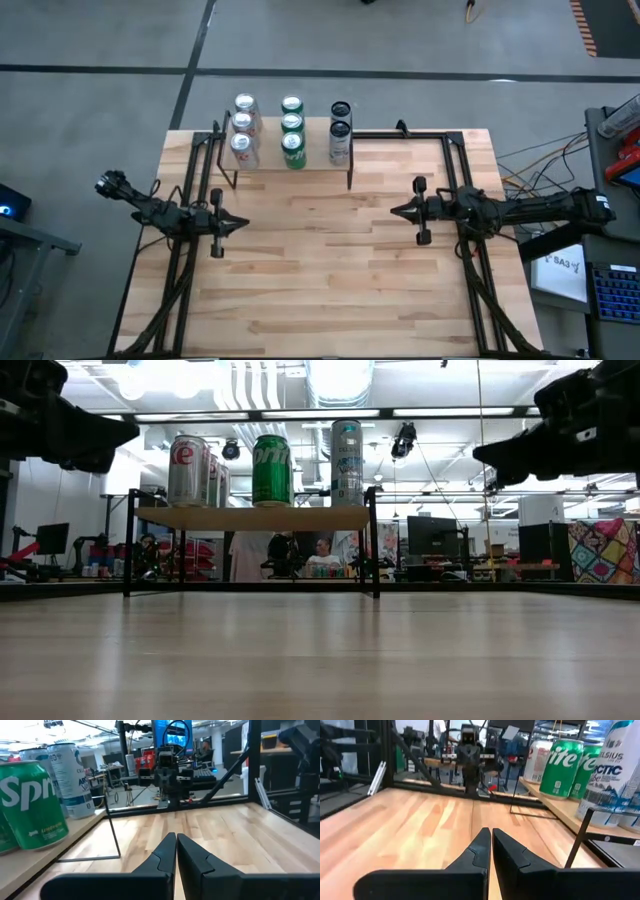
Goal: Place canned beverage on shelf
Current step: Return to Home Position
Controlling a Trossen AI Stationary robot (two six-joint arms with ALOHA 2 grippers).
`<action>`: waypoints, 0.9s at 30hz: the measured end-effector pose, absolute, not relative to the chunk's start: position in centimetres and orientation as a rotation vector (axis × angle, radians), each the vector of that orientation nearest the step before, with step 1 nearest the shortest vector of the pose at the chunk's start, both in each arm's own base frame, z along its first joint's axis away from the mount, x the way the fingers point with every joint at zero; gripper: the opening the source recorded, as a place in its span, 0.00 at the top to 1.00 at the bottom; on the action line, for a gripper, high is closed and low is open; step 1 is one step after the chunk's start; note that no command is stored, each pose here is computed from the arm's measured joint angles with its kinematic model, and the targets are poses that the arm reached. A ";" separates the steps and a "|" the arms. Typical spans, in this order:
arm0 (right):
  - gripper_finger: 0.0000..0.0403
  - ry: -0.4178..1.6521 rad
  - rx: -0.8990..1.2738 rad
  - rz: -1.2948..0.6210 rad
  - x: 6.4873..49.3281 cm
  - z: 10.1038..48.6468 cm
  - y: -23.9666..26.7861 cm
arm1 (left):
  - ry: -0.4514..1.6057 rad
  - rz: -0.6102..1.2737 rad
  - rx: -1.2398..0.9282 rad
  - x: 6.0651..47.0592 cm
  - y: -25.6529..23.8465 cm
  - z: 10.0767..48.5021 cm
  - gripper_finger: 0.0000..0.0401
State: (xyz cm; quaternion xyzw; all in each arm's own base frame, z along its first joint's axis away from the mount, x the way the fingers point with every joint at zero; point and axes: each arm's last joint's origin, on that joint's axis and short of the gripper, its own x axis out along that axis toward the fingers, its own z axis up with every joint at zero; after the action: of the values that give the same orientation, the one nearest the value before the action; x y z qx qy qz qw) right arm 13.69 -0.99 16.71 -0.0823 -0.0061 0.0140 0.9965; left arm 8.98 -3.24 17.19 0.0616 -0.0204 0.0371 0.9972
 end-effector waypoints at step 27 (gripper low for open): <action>0.98 -0.088 0.036 -0.097 13.7 17.4 -1.4 | -0.044 0.073 0.111 8.9 -3.2 17.4 1.00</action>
State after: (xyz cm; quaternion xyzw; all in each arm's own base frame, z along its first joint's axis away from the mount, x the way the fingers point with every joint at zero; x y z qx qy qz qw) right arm 13.67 -1.36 17.43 0.0178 -0.0442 -0.0487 0.9977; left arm 8.95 -3.22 17.41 0.0555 -0.0218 0.0367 0.9975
